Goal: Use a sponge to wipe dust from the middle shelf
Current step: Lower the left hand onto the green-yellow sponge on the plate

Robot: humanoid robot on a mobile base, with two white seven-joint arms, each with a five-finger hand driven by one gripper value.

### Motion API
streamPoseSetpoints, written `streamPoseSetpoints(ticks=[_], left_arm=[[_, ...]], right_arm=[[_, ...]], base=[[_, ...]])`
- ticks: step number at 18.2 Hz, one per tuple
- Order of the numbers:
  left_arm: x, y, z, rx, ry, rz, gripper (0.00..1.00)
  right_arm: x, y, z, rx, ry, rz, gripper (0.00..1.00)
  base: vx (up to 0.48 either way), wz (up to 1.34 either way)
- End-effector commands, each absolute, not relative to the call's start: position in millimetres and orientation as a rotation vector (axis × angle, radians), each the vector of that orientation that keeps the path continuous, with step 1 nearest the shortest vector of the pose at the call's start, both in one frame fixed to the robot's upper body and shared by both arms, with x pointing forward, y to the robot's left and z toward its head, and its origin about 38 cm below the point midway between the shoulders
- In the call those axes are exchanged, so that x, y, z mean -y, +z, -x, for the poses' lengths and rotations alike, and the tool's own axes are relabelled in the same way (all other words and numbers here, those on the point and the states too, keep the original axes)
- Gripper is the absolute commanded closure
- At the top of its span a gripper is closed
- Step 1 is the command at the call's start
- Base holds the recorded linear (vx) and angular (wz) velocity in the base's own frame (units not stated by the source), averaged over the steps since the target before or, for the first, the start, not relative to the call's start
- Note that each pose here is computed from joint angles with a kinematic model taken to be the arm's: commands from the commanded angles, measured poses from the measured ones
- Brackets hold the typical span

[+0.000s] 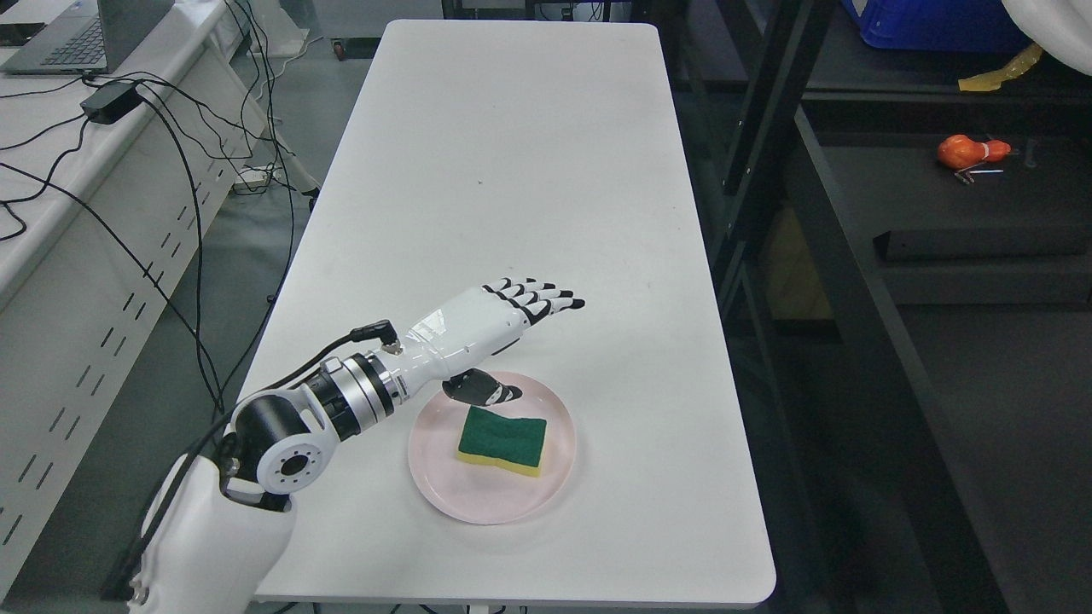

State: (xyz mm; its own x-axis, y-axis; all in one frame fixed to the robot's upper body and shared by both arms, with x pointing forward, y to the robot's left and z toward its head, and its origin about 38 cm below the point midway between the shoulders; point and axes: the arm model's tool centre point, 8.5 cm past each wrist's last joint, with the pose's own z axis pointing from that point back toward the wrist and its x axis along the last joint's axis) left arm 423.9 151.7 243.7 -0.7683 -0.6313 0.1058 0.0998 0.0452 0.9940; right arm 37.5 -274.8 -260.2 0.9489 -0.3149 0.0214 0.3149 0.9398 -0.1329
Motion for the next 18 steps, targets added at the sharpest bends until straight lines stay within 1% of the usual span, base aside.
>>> streamPoseSetpoints(ticks=[1, 4, 6, 9, 18], left_arm=[[-181.2, 259.5, -419.7, 1.583, -2.147, -0.749, 0.07], [-202.1, 249.7, -414.2, 1.447, -2.295, -0.752, 0.07], [-195.7, 231.9, -407.0, 1.386, -2.393, -0.69, 0.07], [-172.9, 196.1, -396.8, 1.314, -2.506, -0.594, 0.07], [-118.9, 169.6, -411.4, 1.308, -2.516, -0.605, 0.08]], right_arm=[[287.3, -258.9, -43.4, 0.019, -0.323, 0.153, 0.0], [287.3, -258.9, -43.4, 0.019, -0.323, 0.153, 0.0], [287.3, -258.9, -43.4, 0.019, -0.323, 0.153, 0.0], [287.3, -258.9, -43.4, 0.019, -0.323, 0.153, 0.0], [287.3, -258.9, -43.4, 0.019, -0.321, 0.154, 0.0]], base=[[0.0, 0.0], [0.0, 0.0], [0.0, 0.0], [0.0, 0.0], [0.0, 0.0]])
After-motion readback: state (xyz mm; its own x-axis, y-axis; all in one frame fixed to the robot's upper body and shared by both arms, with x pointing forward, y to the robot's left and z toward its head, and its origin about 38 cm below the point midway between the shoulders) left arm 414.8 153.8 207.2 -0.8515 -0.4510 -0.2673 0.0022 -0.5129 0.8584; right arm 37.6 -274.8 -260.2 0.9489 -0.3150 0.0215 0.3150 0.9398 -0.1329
